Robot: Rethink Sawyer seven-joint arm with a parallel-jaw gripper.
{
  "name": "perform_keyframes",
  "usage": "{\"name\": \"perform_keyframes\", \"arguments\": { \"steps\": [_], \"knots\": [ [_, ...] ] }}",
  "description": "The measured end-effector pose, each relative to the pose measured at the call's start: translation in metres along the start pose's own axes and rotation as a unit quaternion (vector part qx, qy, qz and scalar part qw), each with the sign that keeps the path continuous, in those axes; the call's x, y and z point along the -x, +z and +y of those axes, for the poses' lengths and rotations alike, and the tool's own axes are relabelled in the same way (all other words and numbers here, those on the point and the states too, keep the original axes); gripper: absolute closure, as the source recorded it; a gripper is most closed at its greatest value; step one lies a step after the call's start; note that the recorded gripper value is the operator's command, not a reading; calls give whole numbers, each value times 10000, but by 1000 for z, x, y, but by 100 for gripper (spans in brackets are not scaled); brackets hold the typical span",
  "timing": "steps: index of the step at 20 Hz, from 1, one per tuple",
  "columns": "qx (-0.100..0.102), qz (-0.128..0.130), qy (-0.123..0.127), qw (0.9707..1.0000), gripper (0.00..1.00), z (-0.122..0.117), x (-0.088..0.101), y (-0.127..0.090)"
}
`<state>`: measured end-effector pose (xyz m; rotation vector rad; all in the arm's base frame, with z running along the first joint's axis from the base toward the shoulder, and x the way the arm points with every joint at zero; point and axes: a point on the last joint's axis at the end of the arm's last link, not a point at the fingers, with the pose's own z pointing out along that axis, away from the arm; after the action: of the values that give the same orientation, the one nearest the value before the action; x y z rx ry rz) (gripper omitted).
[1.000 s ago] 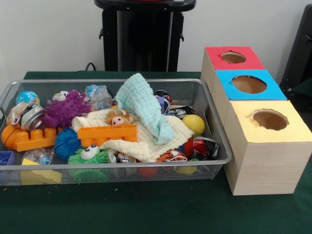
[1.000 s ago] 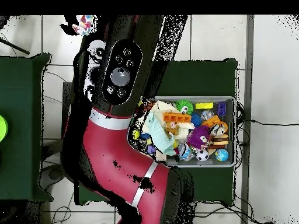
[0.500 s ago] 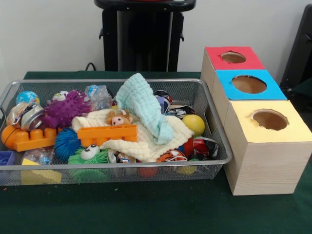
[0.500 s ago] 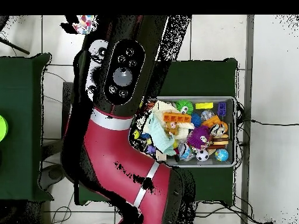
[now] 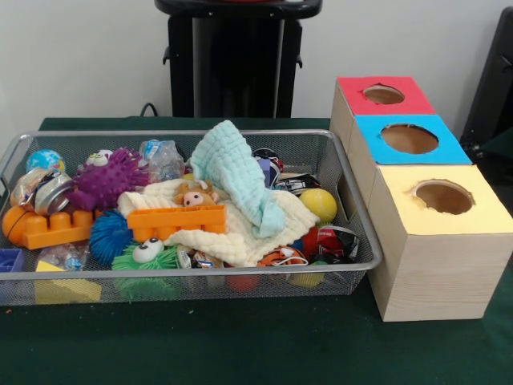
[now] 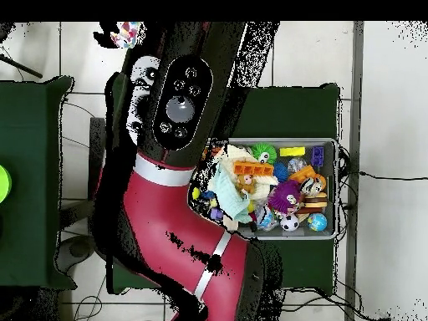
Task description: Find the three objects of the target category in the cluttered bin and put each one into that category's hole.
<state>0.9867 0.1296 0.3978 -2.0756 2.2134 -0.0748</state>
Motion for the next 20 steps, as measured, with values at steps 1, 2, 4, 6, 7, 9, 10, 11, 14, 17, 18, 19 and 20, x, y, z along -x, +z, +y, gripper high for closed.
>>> {"name": "perform_keyframes", "arguments": {
  "steps": [1, 2, 4, 6, 7, 9, 10, 11, 14, 17, 18, 19, 20],
  "knots": [
    [-7, -18, 3, 10000, 100, 0, -1, -1],
    [-11, -29, 5, 10000, 100, 0, -1, -2],
    [-20, -52, 7, 10000, 100, 0, -1, -4],
    [-23, -60, 8, 10000, 100, -1, -1, -5],
    [-24, -63, 9, 10000, 100, -1, -1, -5],
    [-22, -55, 13, 10000, 100, -1, -2, -5],
    [-20, -50, 15, 10000, 100, -1, -2, -5],
    [-14, -31, 23, 10000, 100, -1, -3, -4],
    [-8, -30, 29, 10000, 100, -1, -3, -4],
    [-3, -38, 31, 10000, 100, -1, -4, -3],
    [-3, -40, 32, 10000, 100, -1, -4, -3],
    [1, -52, 33, 10000, 100, -1, -4, -2],
    [4, -58, 34, 10000, 100, -1, -4, -2]
  ]
}}
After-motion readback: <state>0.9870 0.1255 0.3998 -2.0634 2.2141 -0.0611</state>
